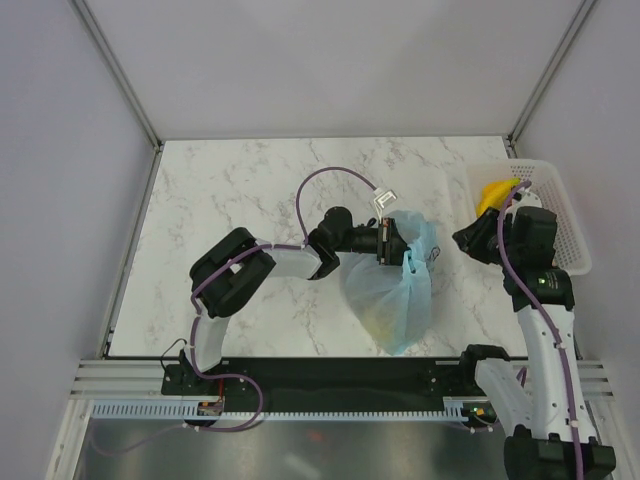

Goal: Place the fake fruits into the plastic bag and tie a complex knot
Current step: Tie the plastic bag at the center of the board.

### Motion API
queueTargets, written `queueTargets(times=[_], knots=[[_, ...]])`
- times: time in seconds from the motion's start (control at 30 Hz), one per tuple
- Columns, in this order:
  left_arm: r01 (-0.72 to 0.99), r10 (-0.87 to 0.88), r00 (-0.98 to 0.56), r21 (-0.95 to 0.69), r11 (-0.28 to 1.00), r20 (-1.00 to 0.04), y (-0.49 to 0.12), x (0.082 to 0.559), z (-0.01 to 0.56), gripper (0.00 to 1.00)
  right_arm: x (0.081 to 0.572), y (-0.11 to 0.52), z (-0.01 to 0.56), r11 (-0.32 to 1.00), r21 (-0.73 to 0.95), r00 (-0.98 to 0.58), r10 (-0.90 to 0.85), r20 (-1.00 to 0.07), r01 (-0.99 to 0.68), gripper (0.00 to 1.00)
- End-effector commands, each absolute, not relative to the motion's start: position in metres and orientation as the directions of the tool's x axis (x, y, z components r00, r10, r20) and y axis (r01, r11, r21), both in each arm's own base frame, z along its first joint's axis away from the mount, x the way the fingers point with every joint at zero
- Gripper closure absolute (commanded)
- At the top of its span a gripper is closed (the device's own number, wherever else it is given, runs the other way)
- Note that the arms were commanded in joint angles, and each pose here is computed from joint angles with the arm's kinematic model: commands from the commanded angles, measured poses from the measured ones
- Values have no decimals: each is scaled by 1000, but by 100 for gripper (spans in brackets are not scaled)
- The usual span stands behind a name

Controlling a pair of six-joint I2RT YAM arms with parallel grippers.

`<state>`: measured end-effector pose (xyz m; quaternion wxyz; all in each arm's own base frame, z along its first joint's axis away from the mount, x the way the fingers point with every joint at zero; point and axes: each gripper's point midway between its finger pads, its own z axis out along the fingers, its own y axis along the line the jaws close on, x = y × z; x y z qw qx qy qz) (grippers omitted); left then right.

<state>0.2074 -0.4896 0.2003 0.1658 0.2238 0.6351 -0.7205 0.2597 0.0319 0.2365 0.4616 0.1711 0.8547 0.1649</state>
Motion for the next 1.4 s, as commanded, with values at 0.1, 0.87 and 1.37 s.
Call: queueTargets(times=[0.1,0.87,1.37], knots=[[556,44,-819,-811,-184,-572,-493,209,216,98,257,78,255,672,737,-508,611,-608,-73,70],[551,48,-824,-819,-159,-564,-502,217,213,98,255,95,249,601,786,-556,608,-567,-145,74],[547,53,-826,-822,-160,-561,-510,221,215,98,259,106,254,570,804,-557,618,-554,-167,80]])
